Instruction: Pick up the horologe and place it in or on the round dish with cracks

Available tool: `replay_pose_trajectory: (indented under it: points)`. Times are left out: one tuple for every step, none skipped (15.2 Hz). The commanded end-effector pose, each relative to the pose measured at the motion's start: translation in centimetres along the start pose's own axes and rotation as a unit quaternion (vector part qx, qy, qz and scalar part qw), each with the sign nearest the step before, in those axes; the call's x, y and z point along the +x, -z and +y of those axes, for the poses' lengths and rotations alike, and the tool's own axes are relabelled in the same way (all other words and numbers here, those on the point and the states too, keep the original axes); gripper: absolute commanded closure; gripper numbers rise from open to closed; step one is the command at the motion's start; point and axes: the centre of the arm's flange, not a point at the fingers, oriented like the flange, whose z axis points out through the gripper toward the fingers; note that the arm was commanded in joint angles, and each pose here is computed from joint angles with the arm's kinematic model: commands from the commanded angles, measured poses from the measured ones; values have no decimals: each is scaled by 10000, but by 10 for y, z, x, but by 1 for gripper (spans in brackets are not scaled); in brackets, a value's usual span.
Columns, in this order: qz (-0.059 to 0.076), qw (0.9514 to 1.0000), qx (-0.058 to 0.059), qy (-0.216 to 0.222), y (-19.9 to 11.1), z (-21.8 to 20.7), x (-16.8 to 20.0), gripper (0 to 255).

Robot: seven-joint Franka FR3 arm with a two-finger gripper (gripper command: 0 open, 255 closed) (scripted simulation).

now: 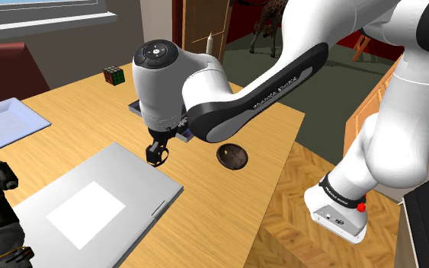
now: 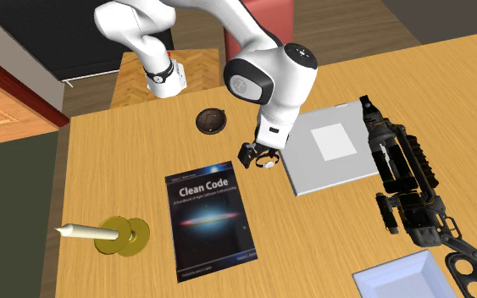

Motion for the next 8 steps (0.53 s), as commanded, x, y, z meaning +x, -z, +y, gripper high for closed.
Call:
replay_pose_trajectory:
  points:
    - [1,10000,0,0,0,0,0,0]
    - [1,10000,0,0,0,0,0,0]
    - [1,10000,0,0,0,0,0,0]
    - [1,10000,0,0,0,0,0,255]
    - [1,10000,0,0,0,0,0,255]
    - [1,10000,0,0,0,0,0,255]
    - [1,10000,0,0,0,0,0,255]
    - [1,10000,0,0,0,0,0,255]
